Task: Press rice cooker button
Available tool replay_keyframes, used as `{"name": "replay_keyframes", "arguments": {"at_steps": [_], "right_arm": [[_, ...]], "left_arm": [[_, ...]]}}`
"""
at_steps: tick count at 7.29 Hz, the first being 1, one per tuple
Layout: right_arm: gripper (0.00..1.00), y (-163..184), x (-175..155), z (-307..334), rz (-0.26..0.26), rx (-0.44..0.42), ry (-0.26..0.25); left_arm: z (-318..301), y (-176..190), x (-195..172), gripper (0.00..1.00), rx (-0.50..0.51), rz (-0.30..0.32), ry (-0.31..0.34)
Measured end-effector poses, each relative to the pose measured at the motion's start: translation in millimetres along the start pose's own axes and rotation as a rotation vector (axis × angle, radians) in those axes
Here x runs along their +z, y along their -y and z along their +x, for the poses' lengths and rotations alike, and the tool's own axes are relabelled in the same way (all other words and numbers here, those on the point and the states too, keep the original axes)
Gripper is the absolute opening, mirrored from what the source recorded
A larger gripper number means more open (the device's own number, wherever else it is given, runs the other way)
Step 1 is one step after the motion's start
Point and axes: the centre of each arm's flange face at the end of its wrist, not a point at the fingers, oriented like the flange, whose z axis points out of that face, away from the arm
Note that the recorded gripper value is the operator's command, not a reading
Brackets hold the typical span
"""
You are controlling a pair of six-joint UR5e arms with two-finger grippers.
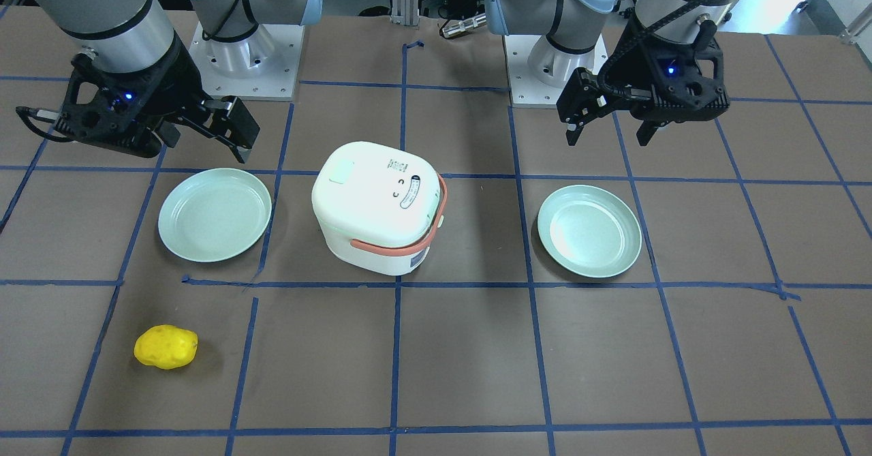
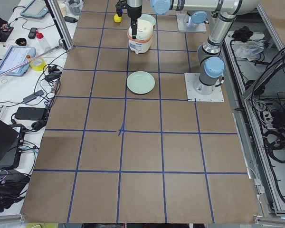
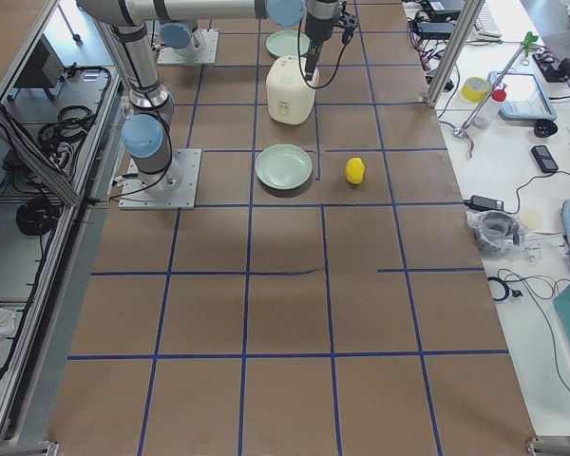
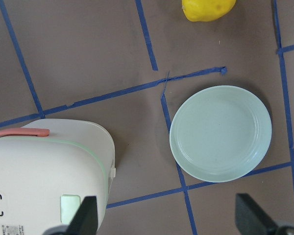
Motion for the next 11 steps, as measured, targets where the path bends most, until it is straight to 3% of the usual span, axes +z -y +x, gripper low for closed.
{"name": "replay_keyframes", "arguments": {"at_steps": [1,2,5,8,11], "right_arm": [[0.22,-2,5,-1,-0.010,0.003,0.001],[0.00,-5,10,-5,-0.018,0.000,0.008],[0.00,-21,26,-44,-0.069,-0.043,0.087],[0.00,-37,73,-94,-0.083,-0.051,0.092],[0.00,-50,110,-104,-0.111,-0.065,0.074]], "left_arm": [[0,0,0,1.00,0.000,0.000,0.000],[0,0,0,1.00,0.000,0.000,0.000],[0,0,0,1.00,0.000,0.000,0.000],[0,0,0,1.00,0.000,0.000,0.000],[0,0,0,1.00,0.000,0.000,0.000]]}}
